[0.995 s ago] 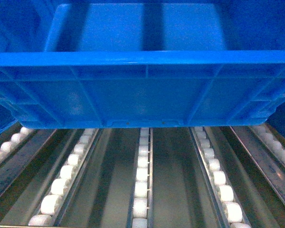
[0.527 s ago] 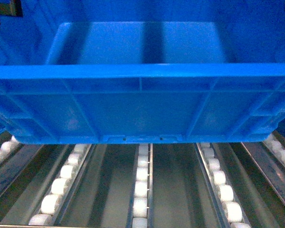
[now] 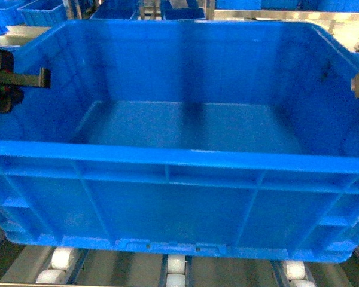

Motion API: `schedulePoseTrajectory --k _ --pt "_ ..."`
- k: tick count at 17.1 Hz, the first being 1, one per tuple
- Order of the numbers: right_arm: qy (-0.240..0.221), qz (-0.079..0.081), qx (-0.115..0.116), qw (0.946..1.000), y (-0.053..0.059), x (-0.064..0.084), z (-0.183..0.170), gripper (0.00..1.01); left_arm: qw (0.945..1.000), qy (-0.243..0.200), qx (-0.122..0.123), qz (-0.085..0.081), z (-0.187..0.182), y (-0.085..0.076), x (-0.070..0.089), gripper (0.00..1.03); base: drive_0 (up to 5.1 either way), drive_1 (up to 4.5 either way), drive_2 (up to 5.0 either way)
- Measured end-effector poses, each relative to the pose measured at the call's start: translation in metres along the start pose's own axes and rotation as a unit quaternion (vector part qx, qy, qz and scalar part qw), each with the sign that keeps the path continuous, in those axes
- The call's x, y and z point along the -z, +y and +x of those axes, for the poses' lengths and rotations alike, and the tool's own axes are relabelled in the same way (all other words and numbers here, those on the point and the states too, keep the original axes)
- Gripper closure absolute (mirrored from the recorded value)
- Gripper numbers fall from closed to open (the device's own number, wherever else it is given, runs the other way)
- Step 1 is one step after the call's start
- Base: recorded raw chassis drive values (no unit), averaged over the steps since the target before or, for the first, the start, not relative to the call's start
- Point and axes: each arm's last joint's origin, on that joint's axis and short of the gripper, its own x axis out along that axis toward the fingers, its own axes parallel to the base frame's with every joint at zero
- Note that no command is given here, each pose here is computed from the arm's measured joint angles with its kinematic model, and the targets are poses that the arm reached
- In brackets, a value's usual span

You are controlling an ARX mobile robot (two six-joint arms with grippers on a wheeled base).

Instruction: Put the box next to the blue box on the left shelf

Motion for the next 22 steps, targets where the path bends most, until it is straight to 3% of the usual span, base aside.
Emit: schedulePoseTrajectory --k 3,8,13,14,17,19,22 --pt "0.034 0.011 0.009 0.9993 -0.001 0.017 0.011 0.92 0.9998 0.018 0.007 0.012 0.006 -0.004 0.005 0.81 0.0 0.00 0.0" --pt "0.043 0.016 0.019 0.9988 -0.004 0.019 0.013 0.92 0.9994 0.027 0.016 0.014 0.009 -0.009 0.005 0.81 0.0 0.00 0.0" --pt "0.045 0.009 0.031 0.9985 -0.008 0.017 0.016 0.92 0.9985 0.049 0.023 -0.001 0.017 -0.014 0.014 0.81 0.0 0.00 0.0" --pt "0.033 -0.064 0.025 0.9970 -0.005 0.017 0.018 0.62 0.9993 0.010 0.026 -0.024 0.020 -0.020 0.008 0.57 0.0 0.00 0.0" --pt "-0.047 -0.068 -0.015 0.9964 -0.005 -0.002 0.010 0.29 0.9936 -0.067 0.070 -0.058 0.013 -0.028 -0.010 0.24 0.0 0.00 0.0" --pt "-0.056 -0.070 -0.018 0.9958 -0.004 -0.006 0.006 0.05 0.9890 -0.106 0.075 -0.070 0.009 -0.028 -0.021 0.03 0.0 0.00 0.0" --pt "-0.052 -0.070 -0.018 0.9960 -0.004 -0.005 0.007 0.03 0.9878 -0.123 0.049 -0.081 0.009 -0.021 -0.026 0.05 0.0 0.00 0.0"
